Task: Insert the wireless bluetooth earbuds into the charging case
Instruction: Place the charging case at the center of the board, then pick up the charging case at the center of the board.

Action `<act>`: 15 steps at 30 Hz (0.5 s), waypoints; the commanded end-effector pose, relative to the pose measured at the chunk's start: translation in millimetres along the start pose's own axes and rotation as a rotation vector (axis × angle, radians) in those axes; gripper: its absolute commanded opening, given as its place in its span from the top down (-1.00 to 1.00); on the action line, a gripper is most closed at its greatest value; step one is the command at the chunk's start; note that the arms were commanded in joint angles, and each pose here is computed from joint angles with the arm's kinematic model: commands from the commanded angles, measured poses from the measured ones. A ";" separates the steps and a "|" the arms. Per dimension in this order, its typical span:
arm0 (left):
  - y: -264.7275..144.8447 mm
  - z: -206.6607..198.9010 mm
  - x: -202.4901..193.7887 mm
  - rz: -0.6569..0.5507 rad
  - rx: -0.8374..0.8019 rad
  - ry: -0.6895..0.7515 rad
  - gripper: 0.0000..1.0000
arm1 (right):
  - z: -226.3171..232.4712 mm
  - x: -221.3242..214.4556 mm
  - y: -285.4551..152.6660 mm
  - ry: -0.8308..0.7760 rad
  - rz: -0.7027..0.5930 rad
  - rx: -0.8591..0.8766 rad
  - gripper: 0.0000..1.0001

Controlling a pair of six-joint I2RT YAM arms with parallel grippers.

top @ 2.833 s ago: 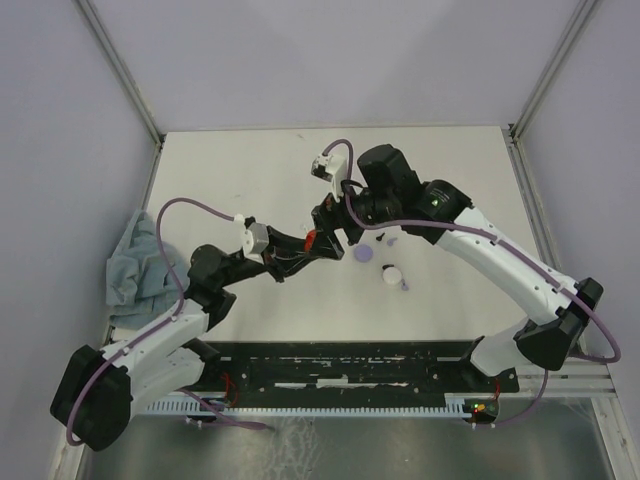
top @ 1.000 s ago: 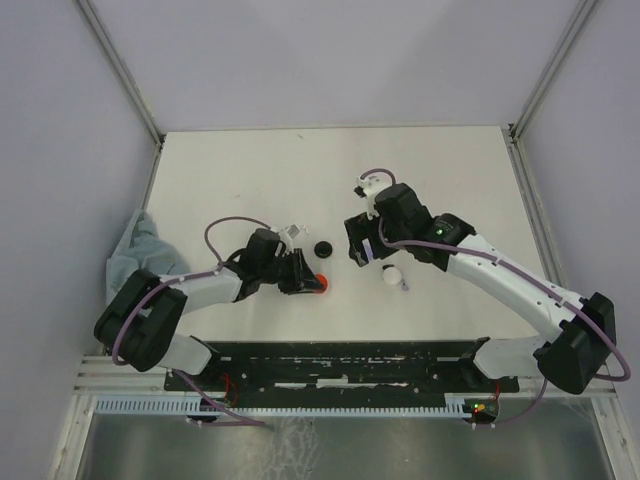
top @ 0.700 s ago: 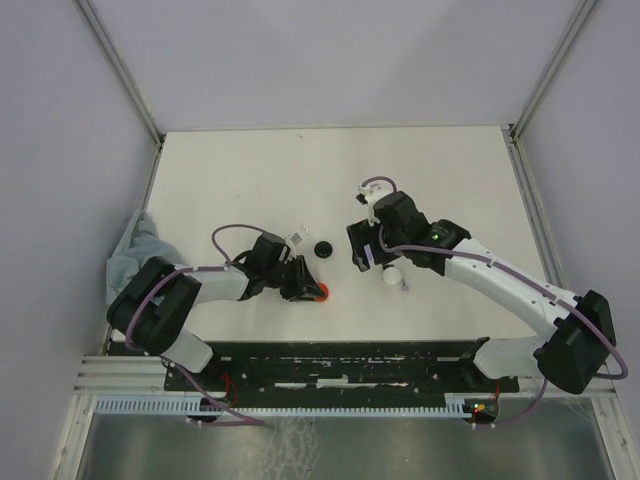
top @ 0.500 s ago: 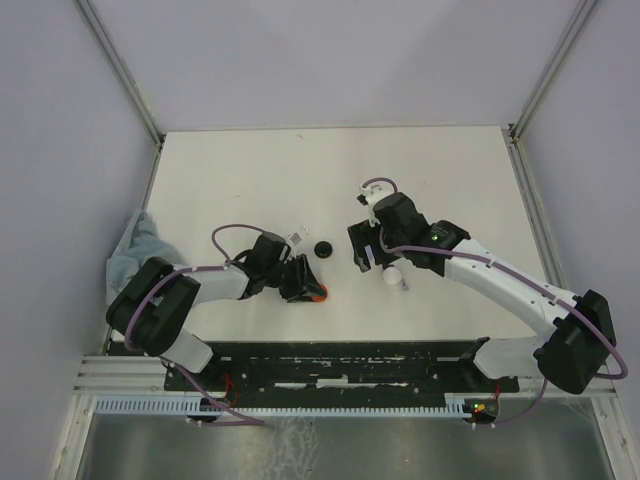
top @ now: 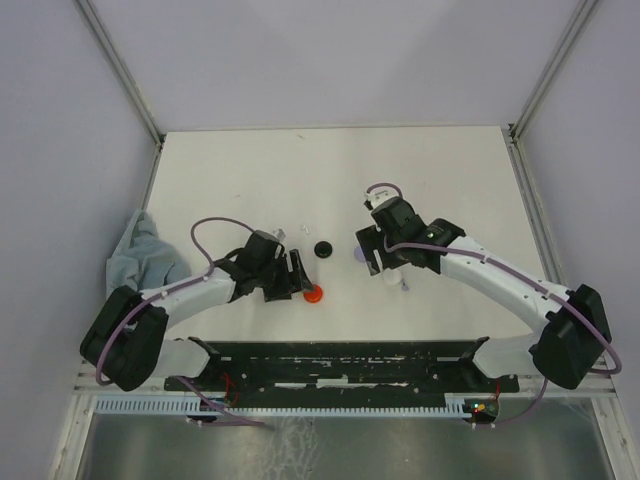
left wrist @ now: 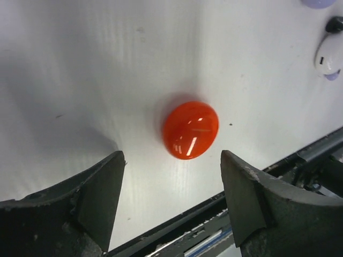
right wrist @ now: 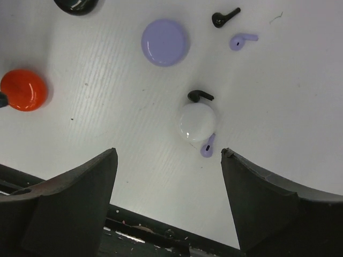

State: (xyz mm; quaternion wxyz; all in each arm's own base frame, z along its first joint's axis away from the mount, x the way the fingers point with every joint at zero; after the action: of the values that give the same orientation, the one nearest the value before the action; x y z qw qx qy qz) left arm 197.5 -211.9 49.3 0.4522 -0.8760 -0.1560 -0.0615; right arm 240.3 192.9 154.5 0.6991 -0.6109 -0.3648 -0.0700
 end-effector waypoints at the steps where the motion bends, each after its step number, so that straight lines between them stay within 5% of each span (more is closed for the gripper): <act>1: -29.0 9.8 24.2 -0.148 0.132 0.072 -0.60 | -14.7 -10.2 5.5 0.029 0.059 -0.101 -0.73; 11: -121.5 -12.7 77.0 -0.512 0.181 0.216 -0.99 | -21.6 -35.3 42.1 0.051 0.181 -0.175 -0.64; 15: -152.1 -22.4 86.3 -0.623 0.153 0.243 -0.99 | -22.4 -43.1 55.6 0.065 0.216 -0.184 -0.61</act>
State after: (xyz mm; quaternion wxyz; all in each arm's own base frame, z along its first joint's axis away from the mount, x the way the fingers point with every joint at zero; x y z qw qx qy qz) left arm 225.6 -149.8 171.7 0.4786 -0.7782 -0.3308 -0.2365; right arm 241.1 173.8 93.5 0.6623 -0.6949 -0.2785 -0.0287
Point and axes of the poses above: each gripper's point midway between its finger pads, its own y axis out along the fingers, its own z axis along the line the jaws close on, x = y × z, the point moved 2 cm from there along -y, back along the fingers, and after that the axes turned 2 degrees about -y, right-handed, at the moved point
